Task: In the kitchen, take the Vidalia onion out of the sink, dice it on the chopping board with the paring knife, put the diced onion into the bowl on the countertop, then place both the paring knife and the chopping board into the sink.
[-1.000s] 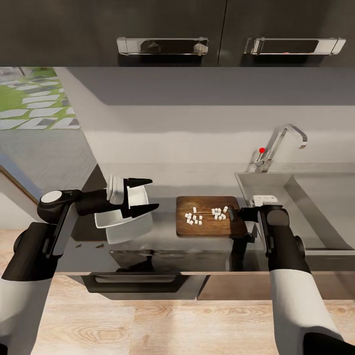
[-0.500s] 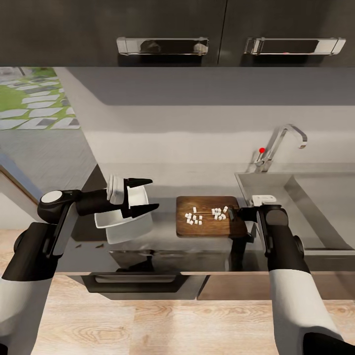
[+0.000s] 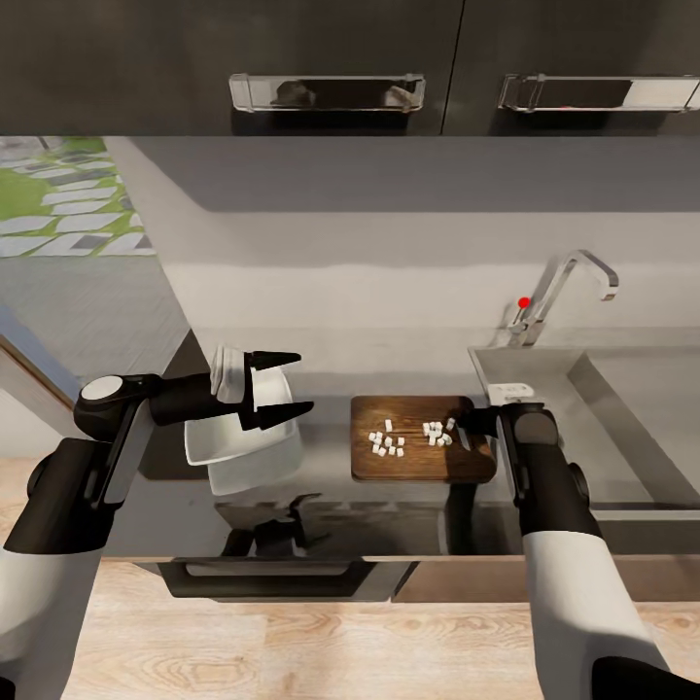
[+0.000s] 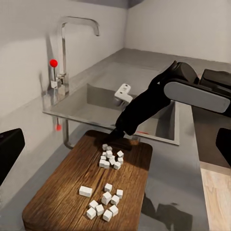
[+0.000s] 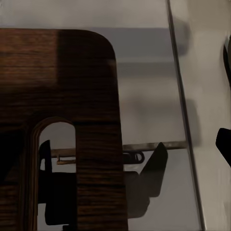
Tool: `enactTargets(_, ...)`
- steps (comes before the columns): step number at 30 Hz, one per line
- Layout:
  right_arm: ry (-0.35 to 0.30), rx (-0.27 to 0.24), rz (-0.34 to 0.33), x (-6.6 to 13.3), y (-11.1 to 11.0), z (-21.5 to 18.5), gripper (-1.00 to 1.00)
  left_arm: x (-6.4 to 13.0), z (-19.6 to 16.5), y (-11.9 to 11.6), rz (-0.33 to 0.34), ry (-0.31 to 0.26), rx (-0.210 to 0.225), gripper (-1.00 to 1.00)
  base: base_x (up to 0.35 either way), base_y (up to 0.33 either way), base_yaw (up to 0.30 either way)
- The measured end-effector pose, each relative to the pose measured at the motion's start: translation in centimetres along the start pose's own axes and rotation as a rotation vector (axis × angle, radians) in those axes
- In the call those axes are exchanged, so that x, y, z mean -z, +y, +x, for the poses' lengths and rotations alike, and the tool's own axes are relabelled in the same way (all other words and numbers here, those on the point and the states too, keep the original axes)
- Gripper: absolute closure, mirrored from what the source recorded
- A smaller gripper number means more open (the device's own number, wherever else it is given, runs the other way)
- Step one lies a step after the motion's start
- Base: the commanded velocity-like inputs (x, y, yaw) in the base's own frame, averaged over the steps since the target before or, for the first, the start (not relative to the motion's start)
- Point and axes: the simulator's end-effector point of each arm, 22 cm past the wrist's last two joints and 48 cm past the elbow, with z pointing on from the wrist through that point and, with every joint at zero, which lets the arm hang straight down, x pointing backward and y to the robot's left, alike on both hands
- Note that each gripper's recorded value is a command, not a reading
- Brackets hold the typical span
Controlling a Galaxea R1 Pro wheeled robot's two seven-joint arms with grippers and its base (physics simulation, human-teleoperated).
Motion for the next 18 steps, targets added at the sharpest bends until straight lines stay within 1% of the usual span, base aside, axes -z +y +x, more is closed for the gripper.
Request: enactTargets(18, 0.000, 0.000, -0.001, 0.01, 0.05, -0.01, -1.00, 0.00, 0.02, -0.01, 0.000, 0.000, 0.000, -1.00, 0.000, 0.000, 0.000)
